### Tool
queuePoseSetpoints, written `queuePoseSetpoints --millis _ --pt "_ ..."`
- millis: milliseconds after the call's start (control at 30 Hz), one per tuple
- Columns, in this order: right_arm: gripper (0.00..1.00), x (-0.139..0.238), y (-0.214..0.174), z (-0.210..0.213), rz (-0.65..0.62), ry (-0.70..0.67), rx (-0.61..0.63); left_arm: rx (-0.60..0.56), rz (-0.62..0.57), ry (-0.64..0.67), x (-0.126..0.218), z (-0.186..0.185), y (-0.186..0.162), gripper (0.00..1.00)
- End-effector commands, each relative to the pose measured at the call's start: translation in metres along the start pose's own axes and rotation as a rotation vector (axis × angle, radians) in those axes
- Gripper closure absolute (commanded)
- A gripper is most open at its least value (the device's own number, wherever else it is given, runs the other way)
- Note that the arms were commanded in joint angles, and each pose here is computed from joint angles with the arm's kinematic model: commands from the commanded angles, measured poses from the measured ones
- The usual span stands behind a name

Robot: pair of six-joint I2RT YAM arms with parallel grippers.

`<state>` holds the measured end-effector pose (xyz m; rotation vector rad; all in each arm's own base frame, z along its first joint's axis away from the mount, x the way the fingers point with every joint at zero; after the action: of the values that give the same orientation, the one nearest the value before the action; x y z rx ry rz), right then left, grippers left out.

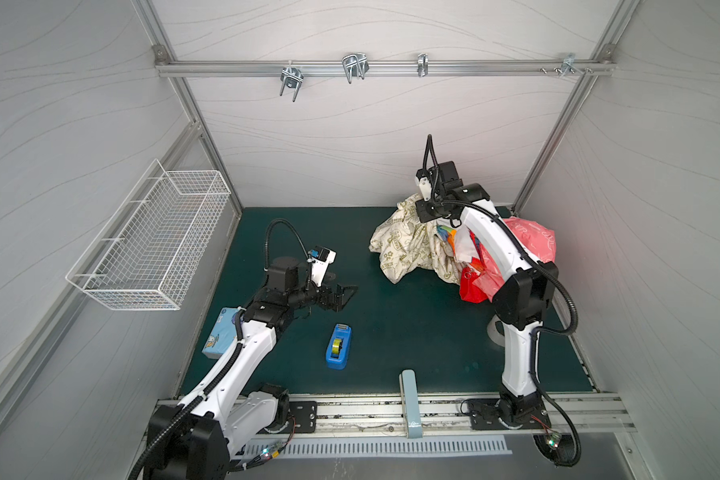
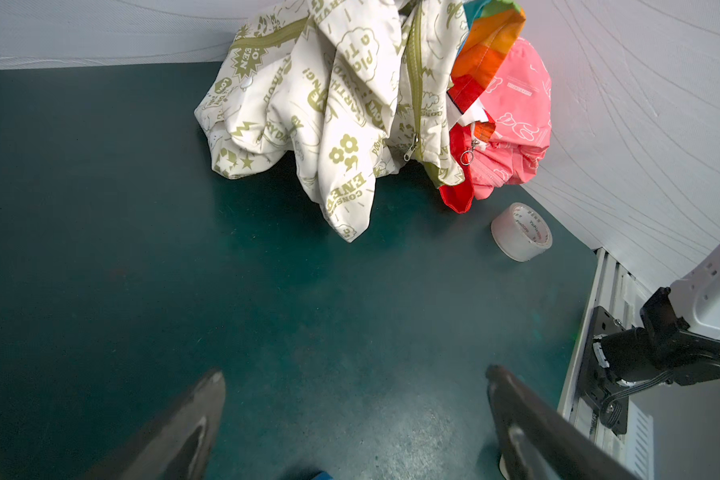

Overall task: Pick out a specific cloth from the pile
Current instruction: 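Lift the cream cloth high with the right gripper, pulling it free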

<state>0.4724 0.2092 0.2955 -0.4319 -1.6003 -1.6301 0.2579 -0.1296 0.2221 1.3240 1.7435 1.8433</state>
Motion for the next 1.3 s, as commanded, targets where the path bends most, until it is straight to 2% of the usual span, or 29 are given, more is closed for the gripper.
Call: queuePoseSetpoints --millis 0,133,300,367,567,1000,1267 --pt "1.00 0.067 0.040 -0.007 -0.173 0.078 -0.045 -0.053 -0.044 0.001 0.004 -0.003 0.014 0.01" --pt "1.00 0.087 0.051 -0.030 -0.210 0.138 -0.137 -0.053 -0.042 0.001 0.004 -0.002 0.014 0.01" --pt "1.00 0.107 0.058 -0.060 -0.251 0.289 -0.316 -0.056 -0.045 0.001 0.004 -0.002 0.015 0.01" --pt "1.00 0.111 0.059 -0.068 -0.260 0.321 -0.349 -0.055 -0.043 0.000 0.004 -0.002 0.015 0.01" --pt "1.00 0.131 0.072 -0.059 -0.304 0.384 -0.317 -0.054 -0.040 0.002 0.003 -0.002 0.014 0.01" --pt "1.00 0.223 0.113 -0.008 -0.525 0.680 -0.227 -0.056 -0.045 0.018 0.005 -0.001 0.015 0.01" --pt "1.00 0.235 0.126 0.054 -0.520 0.933 -0.116 -0.050 -0.068 0.145 0.013 0.009 0.017 0.01"
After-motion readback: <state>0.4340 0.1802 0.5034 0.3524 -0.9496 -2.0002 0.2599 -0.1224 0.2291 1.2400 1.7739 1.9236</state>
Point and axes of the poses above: each gripper's point midway between its finger pads, its own x axis back along the fingers, its own z axis along the line the jaws close on, y = z × x, the point moved 5 cm from there along x, back along the fingers, and after that the axes turned 14 degrees about -x, right-handed, at the moved point
